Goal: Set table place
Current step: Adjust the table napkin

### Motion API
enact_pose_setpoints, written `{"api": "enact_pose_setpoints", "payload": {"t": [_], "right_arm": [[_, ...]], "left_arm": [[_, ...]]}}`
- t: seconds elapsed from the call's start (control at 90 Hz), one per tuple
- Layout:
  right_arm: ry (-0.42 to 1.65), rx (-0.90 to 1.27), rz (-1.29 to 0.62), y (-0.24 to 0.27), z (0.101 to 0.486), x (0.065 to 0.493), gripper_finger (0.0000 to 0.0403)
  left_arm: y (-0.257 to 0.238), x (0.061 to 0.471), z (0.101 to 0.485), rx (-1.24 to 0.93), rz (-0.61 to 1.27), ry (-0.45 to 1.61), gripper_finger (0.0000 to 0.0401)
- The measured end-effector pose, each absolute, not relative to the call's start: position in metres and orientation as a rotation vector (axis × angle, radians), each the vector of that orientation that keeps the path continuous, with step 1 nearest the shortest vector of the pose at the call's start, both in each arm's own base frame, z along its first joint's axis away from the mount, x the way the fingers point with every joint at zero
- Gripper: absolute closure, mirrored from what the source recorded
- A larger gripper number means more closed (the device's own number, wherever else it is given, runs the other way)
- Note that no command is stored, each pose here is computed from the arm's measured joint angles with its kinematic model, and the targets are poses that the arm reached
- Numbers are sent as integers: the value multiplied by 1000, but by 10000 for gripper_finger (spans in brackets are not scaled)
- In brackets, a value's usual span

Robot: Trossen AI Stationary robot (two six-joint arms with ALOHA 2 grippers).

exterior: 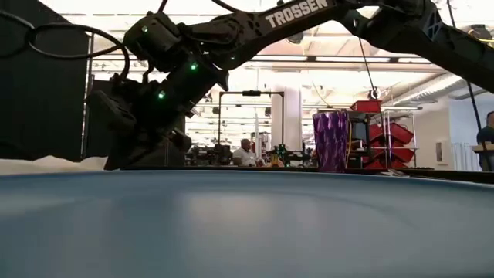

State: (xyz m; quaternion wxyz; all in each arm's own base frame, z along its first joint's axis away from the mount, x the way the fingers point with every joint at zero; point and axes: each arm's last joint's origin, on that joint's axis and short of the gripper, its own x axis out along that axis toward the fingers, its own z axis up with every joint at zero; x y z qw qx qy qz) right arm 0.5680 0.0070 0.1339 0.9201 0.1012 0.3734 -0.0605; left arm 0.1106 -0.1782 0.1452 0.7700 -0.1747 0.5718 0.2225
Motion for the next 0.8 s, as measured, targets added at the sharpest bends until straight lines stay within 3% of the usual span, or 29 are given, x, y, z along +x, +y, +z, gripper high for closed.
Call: {"api": "enact_pose_setpoints", "payload": {"t": [0.589, 0.8], "right_arm": [[782, 212, -140, -4, 136, 566, 401], [824, 150, -145, -15, 146, 560, 343]], "left_arm": [[-187, 111, 135, -504, 409, 1250, 219], [-188, 111, 135, -506, 408, 1261, 219]]}}
